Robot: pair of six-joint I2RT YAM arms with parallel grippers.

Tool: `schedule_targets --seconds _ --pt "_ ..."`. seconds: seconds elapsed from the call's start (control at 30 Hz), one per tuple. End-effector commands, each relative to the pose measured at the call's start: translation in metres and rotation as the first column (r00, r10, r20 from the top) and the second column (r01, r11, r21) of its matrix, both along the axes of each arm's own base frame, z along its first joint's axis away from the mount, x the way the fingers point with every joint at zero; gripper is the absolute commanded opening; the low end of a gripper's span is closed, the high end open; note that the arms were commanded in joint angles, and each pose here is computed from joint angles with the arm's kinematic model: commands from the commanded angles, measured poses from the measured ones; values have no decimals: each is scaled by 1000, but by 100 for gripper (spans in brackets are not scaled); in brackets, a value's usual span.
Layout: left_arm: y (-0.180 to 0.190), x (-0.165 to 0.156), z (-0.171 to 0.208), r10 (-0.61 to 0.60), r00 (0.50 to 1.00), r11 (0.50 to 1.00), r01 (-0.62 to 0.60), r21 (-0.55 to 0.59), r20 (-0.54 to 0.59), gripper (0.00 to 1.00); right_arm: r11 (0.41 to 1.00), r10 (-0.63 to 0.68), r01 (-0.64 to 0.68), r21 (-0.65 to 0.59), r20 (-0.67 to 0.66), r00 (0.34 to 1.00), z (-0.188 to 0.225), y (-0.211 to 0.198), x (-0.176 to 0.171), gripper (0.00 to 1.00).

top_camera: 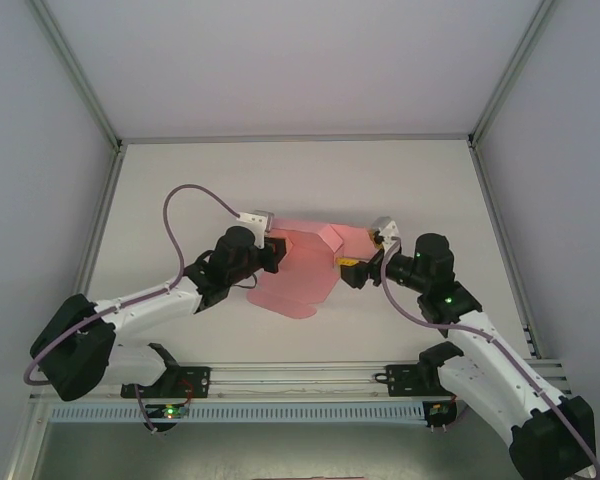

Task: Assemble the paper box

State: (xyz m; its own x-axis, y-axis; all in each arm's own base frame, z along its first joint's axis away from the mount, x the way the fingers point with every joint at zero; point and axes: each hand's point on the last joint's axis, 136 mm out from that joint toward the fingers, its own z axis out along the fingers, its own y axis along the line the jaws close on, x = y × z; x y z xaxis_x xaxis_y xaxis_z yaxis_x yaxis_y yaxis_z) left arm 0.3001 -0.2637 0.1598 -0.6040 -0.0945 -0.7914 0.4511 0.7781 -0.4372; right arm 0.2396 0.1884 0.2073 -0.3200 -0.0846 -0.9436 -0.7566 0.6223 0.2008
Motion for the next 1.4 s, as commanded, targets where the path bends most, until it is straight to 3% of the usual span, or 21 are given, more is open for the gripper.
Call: schedule_targets --seconds 0.0,0.27,0.5,0.73,0.87,1.03,1.2,1.37 --pt "-30 -10 28 -170 979 985 173 -21 109 0 1000 -17 18 -11 100 995 23 3 7 99" --pt "-36 -3 39 -145 982 985 155 -80 122 0 977 -187 199 -77 140 972 14 -7 25 98" --pt "-47 -5 57 -207 959 969 228 -95 192 0 987 -118 122 -107 43 992 -14 10 21 98" --pt "-55 -8 74 -248 941 957 275 -92 230 0 956 -239 239 -168 18 971 -34 1 38 98" --pt "-48 0 71 -187 959 975 208 -79 213 0 948 -273 280 -150 65 960 -24 -3 38 98" --pt "-38 4 56 -132 976 988 144 -54 174 0 885 -460 464 -32 92 883 -2 -36 42 98" --pt "-19 11 37 -35 989 999 35 5 146 0 884 -466 467 29 126 876 15 -46 27 98" --pt "-21 11 35 -38 989 999 39 -1 142 0 907 -421 422 12 101 901 12 -42 18 98"
